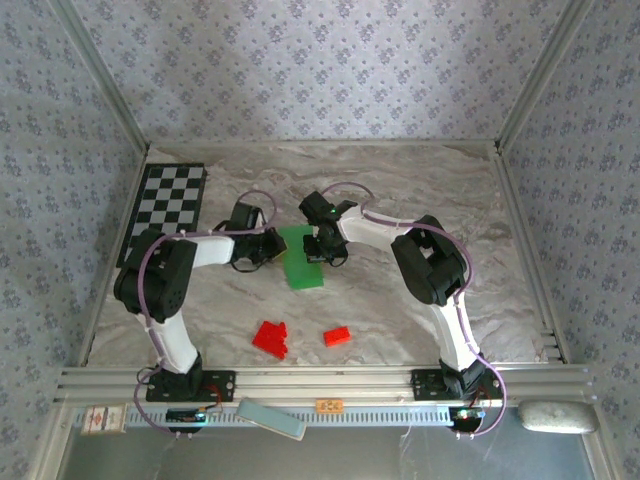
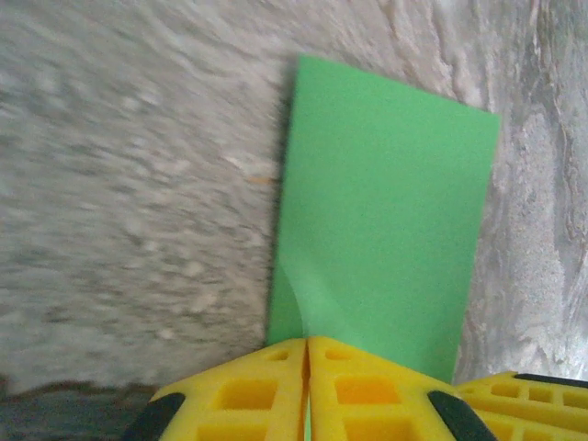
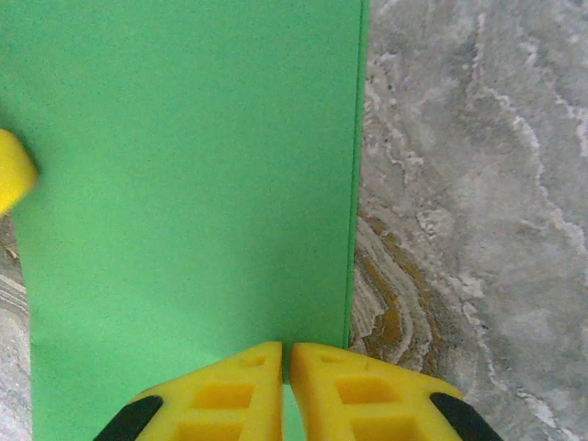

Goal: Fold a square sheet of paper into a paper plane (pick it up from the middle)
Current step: First fold the square sheet of paper in half at the center of the table.

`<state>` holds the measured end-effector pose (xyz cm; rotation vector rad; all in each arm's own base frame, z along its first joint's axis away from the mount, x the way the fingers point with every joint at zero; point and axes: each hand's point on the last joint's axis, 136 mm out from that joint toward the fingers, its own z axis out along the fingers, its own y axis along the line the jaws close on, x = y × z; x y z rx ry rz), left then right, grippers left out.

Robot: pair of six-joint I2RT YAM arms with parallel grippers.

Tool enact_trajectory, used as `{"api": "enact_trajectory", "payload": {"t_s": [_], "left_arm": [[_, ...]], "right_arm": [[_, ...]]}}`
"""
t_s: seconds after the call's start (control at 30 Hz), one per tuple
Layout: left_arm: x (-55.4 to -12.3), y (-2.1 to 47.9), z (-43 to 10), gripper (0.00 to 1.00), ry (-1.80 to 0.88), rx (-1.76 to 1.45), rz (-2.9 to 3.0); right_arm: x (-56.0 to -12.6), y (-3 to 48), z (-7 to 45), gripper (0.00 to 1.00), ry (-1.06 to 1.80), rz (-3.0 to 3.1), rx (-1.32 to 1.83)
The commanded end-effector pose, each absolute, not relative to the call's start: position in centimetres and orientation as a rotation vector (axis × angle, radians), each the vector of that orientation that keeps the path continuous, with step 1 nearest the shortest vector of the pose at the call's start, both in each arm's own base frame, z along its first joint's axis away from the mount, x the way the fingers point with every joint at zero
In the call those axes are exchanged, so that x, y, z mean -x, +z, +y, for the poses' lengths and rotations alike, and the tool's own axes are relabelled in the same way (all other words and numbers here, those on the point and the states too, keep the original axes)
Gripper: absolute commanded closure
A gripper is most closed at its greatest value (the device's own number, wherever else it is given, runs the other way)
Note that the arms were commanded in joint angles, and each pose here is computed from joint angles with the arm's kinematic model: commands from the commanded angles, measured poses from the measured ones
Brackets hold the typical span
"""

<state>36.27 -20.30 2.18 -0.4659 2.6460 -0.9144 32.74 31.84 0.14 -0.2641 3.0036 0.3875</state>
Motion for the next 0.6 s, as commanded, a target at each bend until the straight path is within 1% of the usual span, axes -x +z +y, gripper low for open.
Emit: {"api": "enact_trajectory", "payload": {"t_s": [0.0, 0.13, 0.23, 0.43, 0.57], "left_arm": [[-36.1, 2.8, -17.8, 0.90, -0.806, 0.448, 2.662], [-35.7, 5.8, -20.2, 0.89, -0.952, 0.380, 2.626], [-34.1, 6.2, -22.1, 0.89, -1.007, 0.346, 2.652], [-30.6, 3.9, -24.0, 0.91, -1.015, 0.386, 2.795], [-29.4, 3.0, -24.2, 0.91, -0.985, 0.391, 2.849]], "right_arm": [[-25.9, -9.3, 20.1, 0.85, -0.349, 3.311, 0.256], [-25.9, -9.3, 20.1, 0.85, -0.356, 3.309, 0.260], [-25.9, -9.3, 20.0, 0.85, -0.361, 3.309, 0.263], [-25.8, -9.3, 19.9, 0.85, -0.367, 3.309, 0.264], [-25.7, -9.5, 19.8, 0.85, -0.373, 3.309, 0.262]]}}
